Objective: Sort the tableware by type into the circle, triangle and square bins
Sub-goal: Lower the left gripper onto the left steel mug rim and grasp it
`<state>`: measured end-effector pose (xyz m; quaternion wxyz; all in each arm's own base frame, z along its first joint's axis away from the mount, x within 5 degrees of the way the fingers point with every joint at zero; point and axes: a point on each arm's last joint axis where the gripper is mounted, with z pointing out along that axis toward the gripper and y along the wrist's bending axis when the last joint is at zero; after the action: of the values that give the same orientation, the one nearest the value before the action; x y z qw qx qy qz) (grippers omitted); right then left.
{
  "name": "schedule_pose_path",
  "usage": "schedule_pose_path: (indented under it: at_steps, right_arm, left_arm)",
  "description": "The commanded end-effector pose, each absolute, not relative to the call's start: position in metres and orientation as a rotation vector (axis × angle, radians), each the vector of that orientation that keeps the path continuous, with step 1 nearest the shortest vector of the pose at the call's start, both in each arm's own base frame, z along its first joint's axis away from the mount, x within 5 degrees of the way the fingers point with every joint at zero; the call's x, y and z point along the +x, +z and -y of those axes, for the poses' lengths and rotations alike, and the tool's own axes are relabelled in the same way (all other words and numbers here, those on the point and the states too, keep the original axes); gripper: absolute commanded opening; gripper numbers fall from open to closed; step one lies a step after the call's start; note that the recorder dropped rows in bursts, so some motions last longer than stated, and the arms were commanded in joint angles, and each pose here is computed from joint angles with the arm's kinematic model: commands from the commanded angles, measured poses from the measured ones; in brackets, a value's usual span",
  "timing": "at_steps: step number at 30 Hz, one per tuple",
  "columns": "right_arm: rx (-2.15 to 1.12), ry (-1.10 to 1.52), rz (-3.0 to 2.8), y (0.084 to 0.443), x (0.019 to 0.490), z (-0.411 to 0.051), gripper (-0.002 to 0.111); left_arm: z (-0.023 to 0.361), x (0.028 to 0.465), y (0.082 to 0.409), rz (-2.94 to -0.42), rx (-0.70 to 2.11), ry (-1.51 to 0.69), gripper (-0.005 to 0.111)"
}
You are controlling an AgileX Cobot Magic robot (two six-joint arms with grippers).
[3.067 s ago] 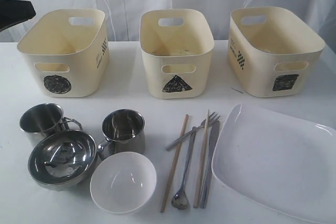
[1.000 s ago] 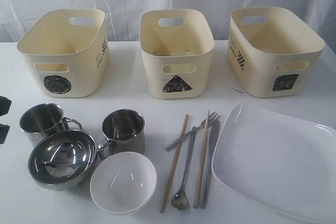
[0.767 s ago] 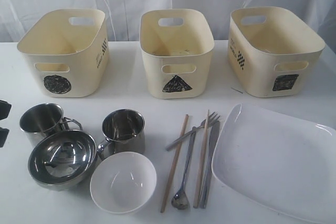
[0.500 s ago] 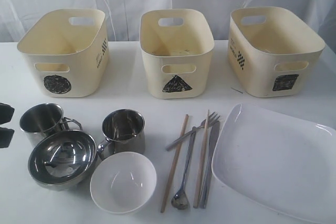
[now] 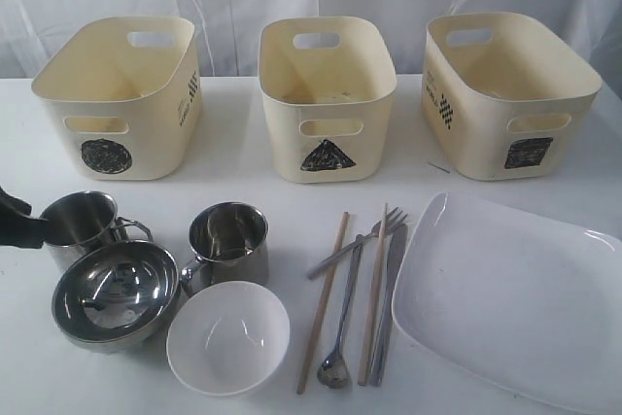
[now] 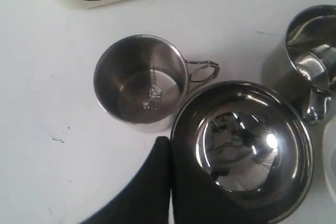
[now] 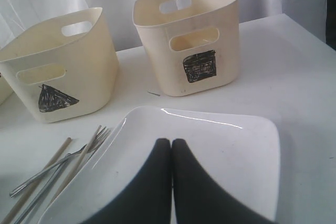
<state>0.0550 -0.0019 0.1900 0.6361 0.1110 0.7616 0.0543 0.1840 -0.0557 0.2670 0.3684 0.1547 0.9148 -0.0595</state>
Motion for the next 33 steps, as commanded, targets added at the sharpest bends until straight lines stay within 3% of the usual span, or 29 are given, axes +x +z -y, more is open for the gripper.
schedule_pose_path:
  at_steps: [1,7,9,19,26,33]
  right_arm:
    - [0.251,0.124,-1.733,0.189,0.055,0.002,0.000]
    - [0.251,0.124,-1.733,0.189,0.055,0.002,0.000]
    - [0.251,0.124,-1.733,0.189,0.055,0.002,0.000]
    - [0.251,0.124,-1.733,0.189,0.055,0.002,0.000]
    - [0.251,0.124,-1.733,0.189,0.055,0.002,0.000]
    - [0.251,0.124,-1.733,0.189,0.055,0.002,0.000]
  left_arm:
    - [0.053,0.191,0.272,-2.317,0.291,-0.200,0.011]
    - [0.056,0.205,0.274,-2.326,0.281,-0.202,0.056]
    - [0.056,0.212,0.273,-2.345,0.260,-0.210,0.062]
    - [0.062,0.237,0.252,-2.494,0.235,-0.231,0.061]
    - [0.065,0.248,0.254,-2.521,0.240,-0.239,0.061]
    - [0.045,0.250,0.253,-2.558,0.173,-0.189,0.061]
